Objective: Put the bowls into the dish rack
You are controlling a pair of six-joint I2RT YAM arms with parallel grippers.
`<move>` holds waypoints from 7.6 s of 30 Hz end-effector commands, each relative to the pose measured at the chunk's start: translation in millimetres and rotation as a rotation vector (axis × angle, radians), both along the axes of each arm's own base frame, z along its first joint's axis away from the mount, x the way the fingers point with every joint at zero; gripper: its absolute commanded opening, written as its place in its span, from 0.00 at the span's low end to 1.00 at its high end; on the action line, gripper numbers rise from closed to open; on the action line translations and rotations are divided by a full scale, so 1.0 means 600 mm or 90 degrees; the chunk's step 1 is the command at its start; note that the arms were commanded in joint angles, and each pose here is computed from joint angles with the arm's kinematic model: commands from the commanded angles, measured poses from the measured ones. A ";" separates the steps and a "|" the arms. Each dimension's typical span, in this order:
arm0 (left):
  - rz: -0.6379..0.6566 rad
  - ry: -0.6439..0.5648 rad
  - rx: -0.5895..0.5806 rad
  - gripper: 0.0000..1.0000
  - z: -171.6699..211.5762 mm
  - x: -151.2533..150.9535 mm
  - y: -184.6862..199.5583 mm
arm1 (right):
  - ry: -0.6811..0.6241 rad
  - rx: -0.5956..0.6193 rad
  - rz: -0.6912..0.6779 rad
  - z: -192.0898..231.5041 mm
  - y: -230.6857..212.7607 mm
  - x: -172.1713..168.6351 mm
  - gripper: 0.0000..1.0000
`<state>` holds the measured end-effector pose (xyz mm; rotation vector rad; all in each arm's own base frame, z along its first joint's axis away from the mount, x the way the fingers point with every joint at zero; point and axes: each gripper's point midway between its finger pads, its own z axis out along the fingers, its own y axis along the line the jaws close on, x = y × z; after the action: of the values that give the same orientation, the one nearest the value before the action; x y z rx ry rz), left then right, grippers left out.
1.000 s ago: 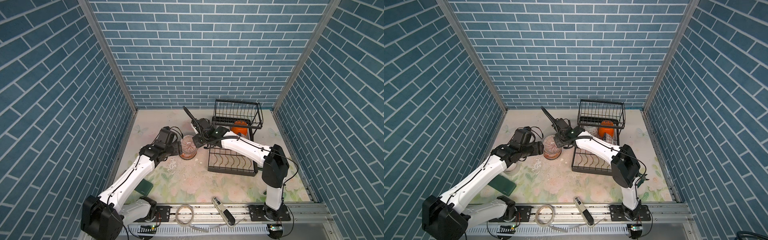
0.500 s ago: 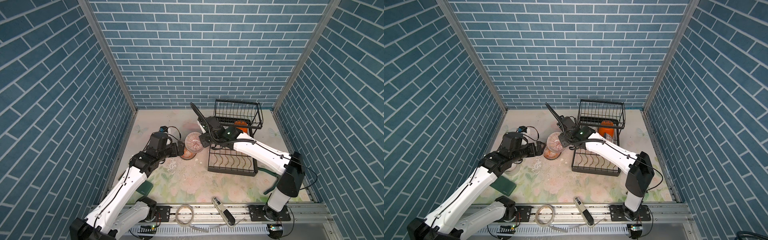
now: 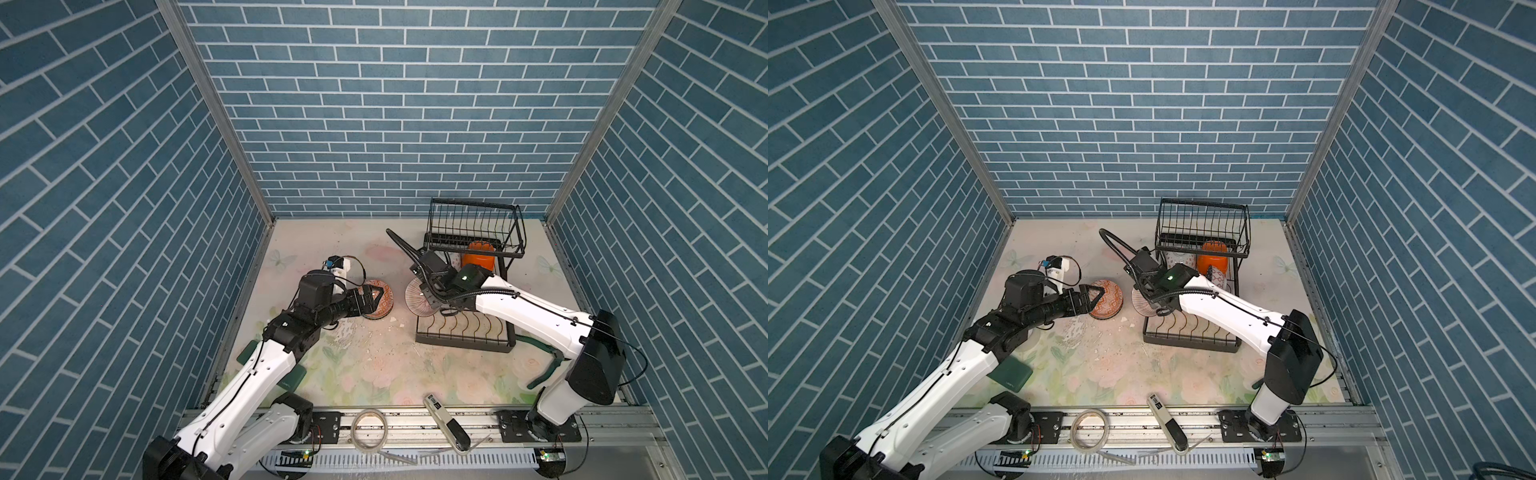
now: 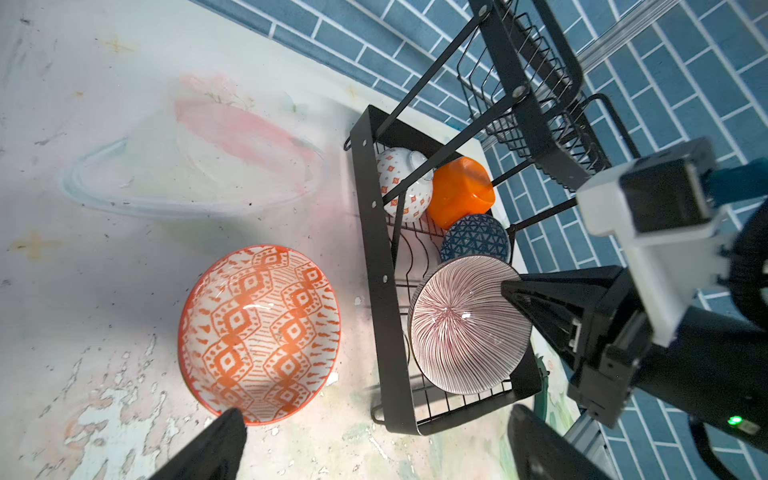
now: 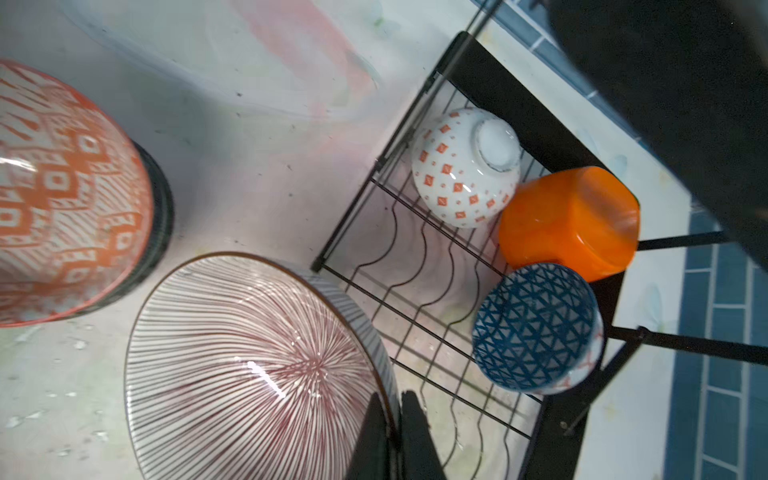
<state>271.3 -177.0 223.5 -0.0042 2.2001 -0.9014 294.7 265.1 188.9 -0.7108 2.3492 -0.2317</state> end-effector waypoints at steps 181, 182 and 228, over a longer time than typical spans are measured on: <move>0.077 0.129 0.187 1.00 -0.118 0.001 0.066 | 0.011 0.089 0.042 -0.072 0.028 0.037 0.67; 0.079 0.132 0.193 1.00 -0.120 0.001 0.068 | 0.023 0.096 0.055 -0.074 0.033 0.032 0.67; 0.084 0.251 0.412 0.32 -0.203 0.093 0.085 | 0.036 0.246 0.241 -0.050 0.096 -0.129 0.64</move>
<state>322.7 -127.3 98.4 -0.0096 2.7337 -0.0955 216.4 325.8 170.3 -0.9764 2.1420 0.4251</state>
